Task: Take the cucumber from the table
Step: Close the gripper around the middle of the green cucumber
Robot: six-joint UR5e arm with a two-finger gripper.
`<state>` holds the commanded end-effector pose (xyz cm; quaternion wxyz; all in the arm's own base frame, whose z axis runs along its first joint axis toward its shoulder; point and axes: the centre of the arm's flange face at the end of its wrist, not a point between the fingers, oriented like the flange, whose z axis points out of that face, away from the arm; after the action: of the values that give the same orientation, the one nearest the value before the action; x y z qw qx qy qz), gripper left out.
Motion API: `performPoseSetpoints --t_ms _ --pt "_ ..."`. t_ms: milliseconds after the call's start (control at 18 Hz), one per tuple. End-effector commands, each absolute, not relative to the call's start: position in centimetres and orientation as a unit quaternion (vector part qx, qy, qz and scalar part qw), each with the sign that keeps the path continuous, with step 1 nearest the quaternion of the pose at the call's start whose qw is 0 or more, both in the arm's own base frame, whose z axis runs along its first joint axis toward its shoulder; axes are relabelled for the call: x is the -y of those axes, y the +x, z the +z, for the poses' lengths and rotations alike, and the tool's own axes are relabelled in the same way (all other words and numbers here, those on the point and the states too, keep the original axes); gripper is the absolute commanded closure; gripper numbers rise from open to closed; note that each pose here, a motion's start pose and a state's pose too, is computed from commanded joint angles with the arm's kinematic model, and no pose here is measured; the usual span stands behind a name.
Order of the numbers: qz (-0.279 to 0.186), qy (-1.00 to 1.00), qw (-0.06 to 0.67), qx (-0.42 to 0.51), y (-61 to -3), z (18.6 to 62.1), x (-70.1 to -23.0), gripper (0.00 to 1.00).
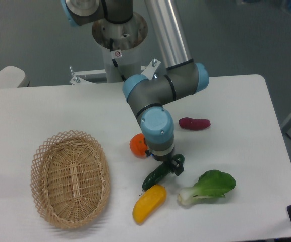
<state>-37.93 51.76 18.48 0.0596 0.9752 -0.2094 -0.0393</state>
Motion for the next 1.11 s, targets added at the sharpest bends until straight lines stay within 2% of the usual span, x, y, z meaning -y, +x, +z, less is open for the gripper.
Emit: performPoseSetpoints --t_ms 333,389,444,500,556,667,833,1111 --pt "-0.039 0.975 0.060 0.209 -38.0 17.9 -51.8 0.01" --pt "-0.038 0.975 0.060 0.210 -38.0 17.9 -51.8 0.15" --pt "-0.038 0.975 0.060 0.212 -38.0 17.9 -51.9 0.38" --pt "-0.038 0.974 0.059 0.216 -38.1 18.0 -51.9 0.51" --pt "-0.041 0.974 0.058 0.217 -38.3 18.3 -52.0 0.58" --pt "-0.044 0.974 0.056 0.216 -38.5 18.6 -52.1 0.67" --pt "-0.045 0.974 0.055 0.216 -38.6 18.9 -52.0 0.75" --pt "-0.051 0.974 0.052 0.214 -39.0 19.8 -52.1 0.79"
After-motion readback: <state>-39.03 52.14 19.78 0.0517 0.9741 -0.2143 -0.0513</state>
